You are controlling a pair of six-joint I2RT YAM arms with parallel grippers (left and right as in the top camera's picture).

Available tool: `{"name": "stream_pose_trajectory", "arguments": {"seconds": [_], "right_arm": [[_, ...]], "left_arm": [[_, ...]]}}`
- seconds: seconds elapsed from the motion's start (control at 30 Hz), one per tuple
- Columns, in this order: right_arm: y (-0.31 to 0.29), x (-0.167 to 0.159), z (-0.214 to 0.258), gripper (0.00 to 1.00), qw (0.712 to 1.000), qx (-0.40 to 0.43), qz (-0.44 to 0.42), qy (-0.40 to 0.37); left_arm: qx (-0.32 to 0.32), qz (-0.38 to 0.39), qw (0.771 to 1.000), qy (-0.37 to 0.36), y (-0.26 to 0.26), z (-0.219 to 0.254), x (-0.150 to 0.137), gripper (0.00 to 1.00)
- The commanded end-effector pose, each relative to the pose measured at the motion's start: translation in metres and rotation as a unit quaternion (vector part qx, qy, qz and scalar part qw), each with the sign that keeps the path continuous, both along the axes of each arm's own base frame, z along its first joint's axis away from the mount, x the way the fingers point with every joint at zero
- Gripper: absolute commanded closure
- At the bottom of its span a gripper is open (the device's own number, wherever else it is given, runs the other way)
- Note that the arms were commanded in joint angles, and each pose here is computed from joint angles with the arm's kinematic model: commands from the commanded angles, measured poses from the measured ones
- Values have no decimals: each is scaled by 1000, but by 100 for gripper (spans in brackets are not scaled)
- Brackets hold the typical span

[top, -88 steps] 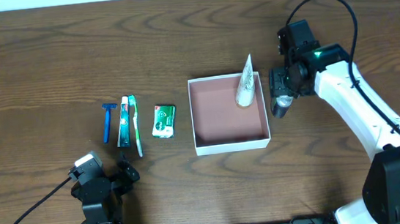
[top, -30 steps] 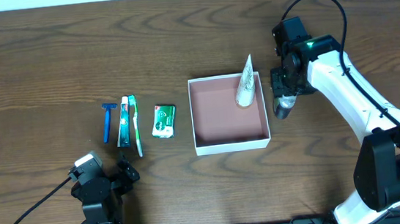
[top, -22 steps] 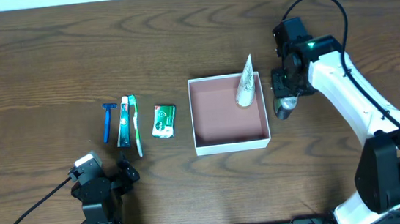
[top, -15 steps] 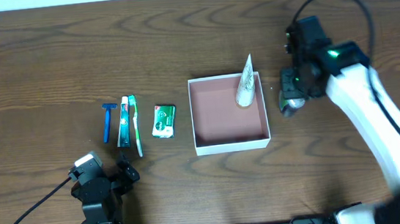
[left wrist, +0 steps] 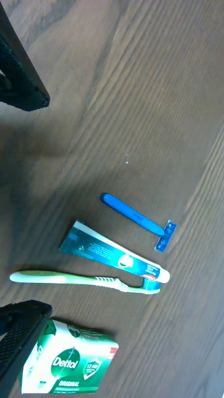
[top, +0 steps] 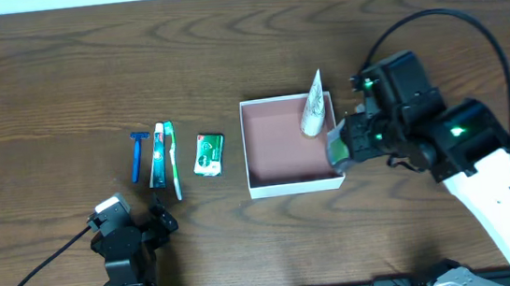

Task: Pack container
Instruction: 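Lift the bottle into the box's right side and release it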

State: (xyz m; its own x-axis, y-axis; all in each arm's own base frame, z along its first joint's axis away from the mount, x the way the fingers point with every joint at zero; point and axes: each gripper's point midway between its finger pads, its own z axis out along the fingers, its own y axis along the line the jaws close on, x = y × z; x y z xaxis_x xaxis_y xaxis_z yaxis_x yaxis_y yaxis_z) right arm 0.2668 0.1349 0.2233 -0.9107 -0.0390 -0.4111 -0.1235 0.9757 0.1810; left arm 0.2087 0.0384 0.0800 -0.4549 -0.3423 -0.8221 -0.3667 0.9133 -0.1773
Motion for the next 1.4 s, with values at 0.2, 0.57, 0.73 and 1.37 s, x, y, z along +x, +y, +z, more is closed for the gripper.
{"name": "stream_pose_trajectory", "arguments": {"seconds": [0.2,0.57,0.73,1.37], "right_arm": [[26,22,-35,68,998,5,-29,48],[31,43,-92,64,994,-34,-41,92],[31,45,-99,56,995,-34,-41,88],[-12,50,-21,19,995,-46,-77,-46]], "left_arm": [[0,4,1000,7,2,-7,-2,2],[0,4,1000,7,2,-7,-2,2],[0,4,1000,7,2,-7,-2,2],[0,4,1000,7,2,-7,-2,2]]}}
